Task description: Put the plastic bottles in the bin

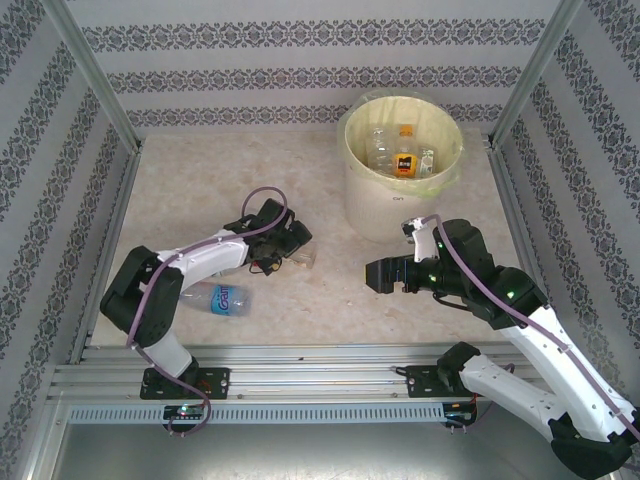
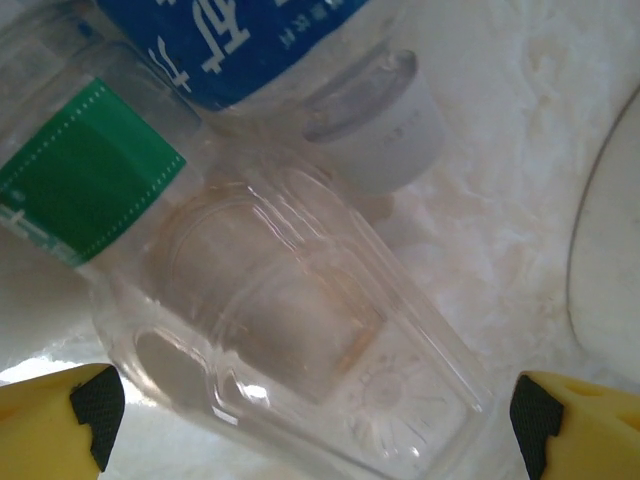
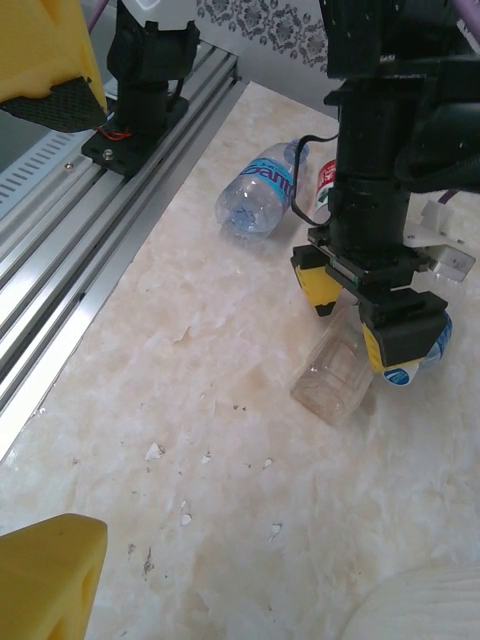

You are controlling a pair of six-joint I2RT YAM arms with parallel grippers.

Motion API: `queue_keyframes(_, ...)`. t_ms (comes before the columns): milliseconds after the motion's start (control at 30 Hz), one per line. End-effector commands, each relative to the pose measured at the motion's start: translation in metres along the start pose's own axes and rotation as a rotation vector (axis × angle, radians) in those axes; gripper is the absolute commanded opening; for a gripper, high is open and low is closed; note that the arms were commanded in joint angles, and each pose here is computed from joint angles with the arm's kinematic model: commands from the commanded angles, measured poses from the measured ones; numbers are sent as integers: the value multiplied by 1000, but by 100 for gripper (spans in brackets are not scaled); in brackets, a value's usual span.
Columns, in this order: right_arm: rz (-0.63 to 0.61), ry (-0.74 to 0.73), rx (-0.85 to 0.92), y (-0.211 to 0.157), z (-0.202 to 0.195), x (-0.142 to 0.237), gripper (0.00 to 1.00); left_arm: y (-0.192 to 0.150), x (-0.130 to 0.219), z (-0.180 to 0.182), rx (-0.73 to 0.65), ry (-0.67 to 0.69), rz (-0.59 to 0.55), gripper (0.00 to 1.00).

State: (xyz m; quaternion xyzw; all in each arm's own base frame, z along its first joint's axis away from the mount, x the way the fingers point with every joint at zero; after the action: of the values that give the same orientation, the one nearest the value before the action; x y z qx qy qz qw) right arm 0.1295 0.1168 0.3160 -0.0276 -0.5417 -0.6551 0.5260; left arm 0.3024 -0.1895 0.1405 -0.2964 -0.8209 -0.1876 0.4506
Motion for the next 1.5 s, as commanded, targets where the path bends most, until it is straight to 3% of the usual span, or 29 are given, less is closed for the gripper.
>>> queue_keyframes(0, 0, -14, 0, -3, -1, -1, 98, 9, -10, -11, 38, -46, -5, 100)
queue_keyframes(233, 18, -29, -2, -6, -3, -5, 98, 14, -24, 0, 30, 0, -18, 99)
queue_keyframes(567, 45, -11, -16, -10, -5, -20, 98, 19, -10, 7, -51, -49, -9, 74)
queue_keyframes(833, 90, 116, -89, -20, -2, -51, 94, 6, 33, 5, -192, -247, 41, 56)
queue_keyframes(1233, 62, 185, -218, -18, 0, -97, 92, -24, 92, 17, -161, -500, 56, 55)
queue_keyframes(1467, 67, 188, -208, -8, 10, -125, 88, -48, 104, 16, -151, -515, 117, 56)
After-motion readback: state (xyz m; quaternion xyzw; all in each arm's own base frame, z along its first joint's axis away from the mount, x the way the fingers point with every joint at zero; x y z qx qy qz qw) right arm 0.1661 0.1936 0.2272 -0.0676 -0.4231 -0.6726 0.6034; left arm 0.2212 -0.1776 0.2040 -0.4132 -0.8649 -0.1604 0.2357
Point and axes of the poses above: each hand's point on the last joint's axis, 136 mm out from that joint toward the fingers, its own x axis back along the fingers, its own z axis along the line the jaws close on, y = z × x, the point moved 9 cm from there along x, back along the fingers, and after that the axes turned 11 degrees about x, right-handed, at the moved point
